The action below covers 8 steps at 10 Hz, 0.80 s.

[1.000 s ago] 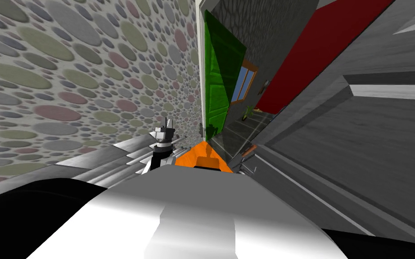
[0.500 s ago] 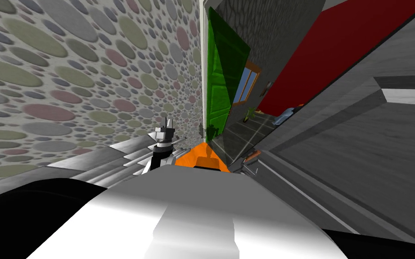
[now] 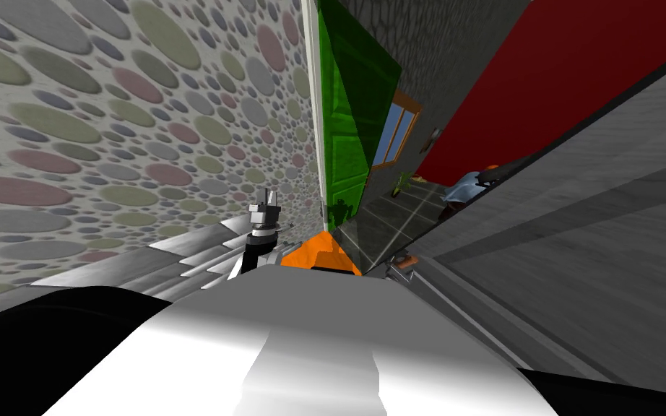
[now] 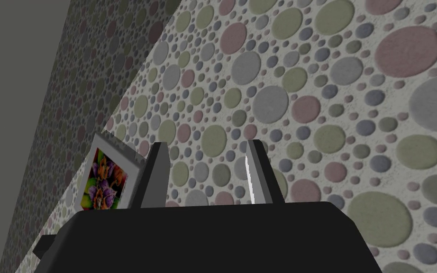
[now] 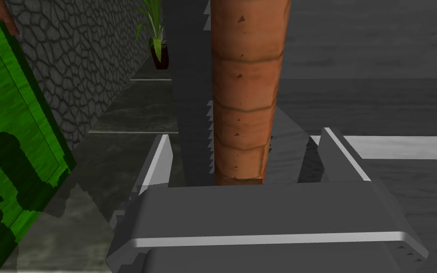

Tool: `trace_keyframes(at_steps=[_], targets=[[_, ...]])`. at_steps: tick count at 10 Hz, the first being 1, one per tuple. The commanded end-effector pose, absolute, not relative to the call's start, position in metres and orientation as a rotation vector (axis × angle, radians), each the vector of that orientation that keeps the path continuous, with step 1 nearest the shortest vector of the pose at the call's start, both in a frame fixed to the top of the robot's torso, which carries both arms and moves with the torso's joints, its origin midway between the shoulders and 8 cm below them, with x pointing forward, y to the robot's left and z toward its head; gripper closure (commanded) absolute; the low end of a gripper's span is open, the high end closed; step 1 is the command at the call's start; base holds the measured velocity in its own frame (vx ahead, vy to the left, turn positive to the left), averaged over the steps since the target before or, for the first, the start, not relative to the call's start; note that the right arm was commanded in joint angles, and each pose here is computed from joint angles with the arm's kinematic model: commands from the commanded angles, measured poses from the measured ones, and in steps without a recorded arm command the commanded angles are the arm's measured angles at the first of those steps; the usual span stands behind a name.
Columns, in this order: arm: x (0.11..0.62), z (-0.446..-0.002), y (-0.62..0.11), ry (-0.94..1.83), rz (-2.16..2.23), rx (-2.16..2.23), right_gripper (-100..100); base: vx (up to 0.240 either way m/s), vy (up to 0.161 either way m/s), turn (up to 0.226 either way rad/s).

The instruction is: Push the door open

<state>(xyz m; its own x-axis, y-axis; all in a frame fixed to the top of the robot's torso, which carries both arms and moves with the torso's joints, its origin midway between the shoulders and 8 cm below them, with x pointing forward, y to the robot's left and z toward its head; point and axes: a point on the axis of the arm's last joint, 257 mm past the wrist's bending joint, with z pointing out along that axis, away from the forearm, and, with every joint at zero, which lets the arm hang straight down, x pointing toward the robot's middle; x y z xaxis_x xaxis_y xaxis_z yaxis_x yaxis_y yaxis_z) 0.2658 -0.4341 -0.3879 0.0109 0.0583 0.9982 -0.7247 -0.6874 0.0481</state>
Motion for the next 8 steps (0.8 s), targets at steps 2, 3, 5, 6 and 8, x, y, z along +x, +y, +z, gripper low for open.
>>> trace_keyframes(at_steps=[2, 3, 5, 6, 8], targets=[[0.2658, -0.3879, -0.4341, -0.686, 1.737, 1.713, 100, 0.032, -0.021, 0.003], [0.2658, -0.3879, -0.4341, -0.686, 1.737, 1.713, 100, -0.024, 0.014, -0.007], [0.2658, -0.3879, -0.4341, -0.686, 1.737, 1.713, 100, -0.007, 0.003, 0.007], [0.2658, -0.3879, -0.4341, -0.686, 1.737, 1.713, 100, 0.0, 0.0, 0.0], [0.2637, -0.3858, -0.4429, -0.692, 1.73, 1.699, 100, 0.057, -0.016, -0.015]])
